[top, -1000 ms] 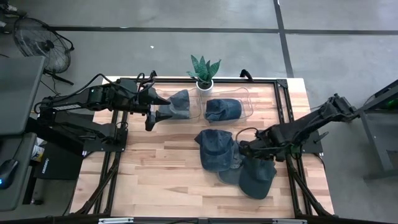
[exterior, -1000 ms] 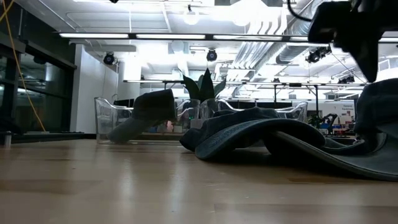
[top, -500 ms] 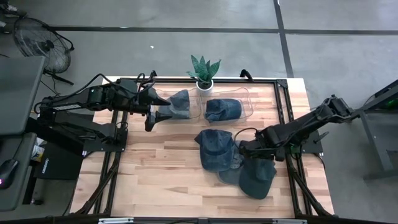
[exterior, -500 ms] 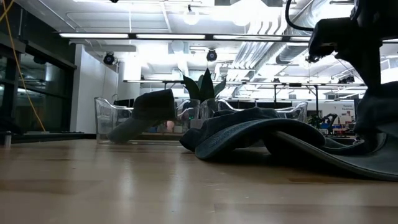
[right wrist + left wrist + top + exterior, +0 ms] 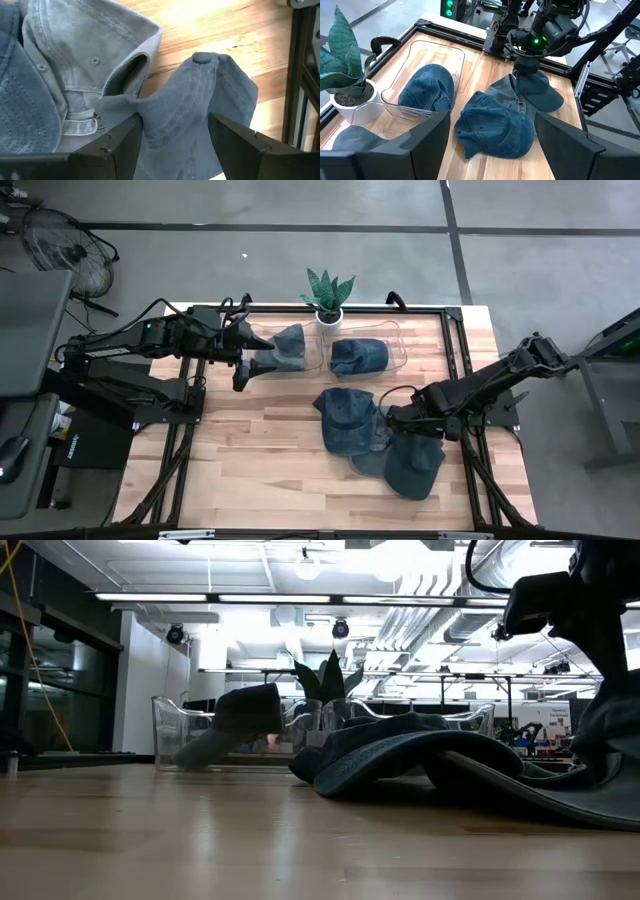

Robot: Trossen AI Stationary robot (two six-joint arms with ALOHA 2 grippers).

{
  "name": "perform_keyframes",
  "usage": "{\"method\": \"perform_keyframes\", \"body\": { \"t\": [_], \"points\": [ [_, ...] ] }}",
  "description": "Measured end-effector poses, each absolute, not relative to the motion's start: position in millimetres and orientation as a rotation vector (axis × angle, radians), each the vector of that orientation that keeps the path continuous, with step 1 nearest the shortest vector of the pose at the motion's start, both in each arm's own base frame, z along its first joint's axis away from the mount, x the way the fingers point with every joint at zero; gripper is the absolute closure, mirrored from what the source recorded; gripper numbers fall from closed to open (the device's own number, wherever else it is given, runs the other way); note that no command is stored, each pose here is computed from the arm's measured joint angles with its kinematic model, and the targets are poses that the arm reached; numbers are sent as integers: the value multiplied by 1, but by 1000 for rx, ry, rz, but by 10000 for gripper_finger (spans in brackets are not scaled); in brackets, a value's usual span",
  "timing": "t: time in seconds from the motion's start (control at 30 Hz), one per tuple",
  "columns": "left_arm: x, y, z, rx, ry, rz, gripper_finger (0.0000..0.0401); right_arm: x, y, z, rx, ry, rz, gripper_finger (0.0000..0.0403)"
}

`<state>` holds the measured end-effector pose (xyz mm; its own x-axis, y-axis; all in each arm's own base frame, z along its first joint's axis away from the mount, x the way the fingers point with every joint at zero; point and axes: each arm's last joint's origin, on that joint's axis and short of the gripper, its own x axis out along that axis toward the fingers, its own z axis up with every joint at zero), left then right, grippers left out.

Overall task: Pick & Place hat
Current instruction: Put the right dark blue cap into the right transparent bin

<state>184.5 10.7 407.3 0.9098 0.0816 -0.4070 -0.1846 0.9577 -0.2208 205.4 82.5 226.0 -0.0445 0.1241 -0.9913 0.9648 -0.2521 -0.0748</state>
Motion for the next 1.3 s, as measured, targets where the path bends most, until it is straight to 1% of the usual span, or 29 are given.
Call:
{"method": "perform_keyframes", "body": {
  "t": [0.2, 0.3, 0.4, 0.63, 1.0, 1.13, 1.3],
  "points": [
    [185, 11, 407, -259, 406, 138, 113, 206, 83, 226, 1472, 1220, -1386, 183],
    [185, 11, 407, -259, 406, 138, 113, 206, 83, 226, 1480, 1224, -1382, 192],
    [185, 11, 407, -259, 406, 138, 113, 206, 84, 226, 1488, 1229, -1379, 213],
    [185, 11, 407, -259, 406, 138, 113, 210, 85, 221, 1482, 1237, -1386, 279],
    [185, 11, 407, -259, 406, 139, 113, 216, 88, 213, 1462, 1266, -1400, 343],
    [185, 11, 407, -259, 406, 139, 113, 216, 89, 213, 1456, 1278, -1380, 388],
    [185, 11, 407, -259, 406, 139, 113, 216, 90, 213, 1453, 1320, -1350, 394]
  ]
}}
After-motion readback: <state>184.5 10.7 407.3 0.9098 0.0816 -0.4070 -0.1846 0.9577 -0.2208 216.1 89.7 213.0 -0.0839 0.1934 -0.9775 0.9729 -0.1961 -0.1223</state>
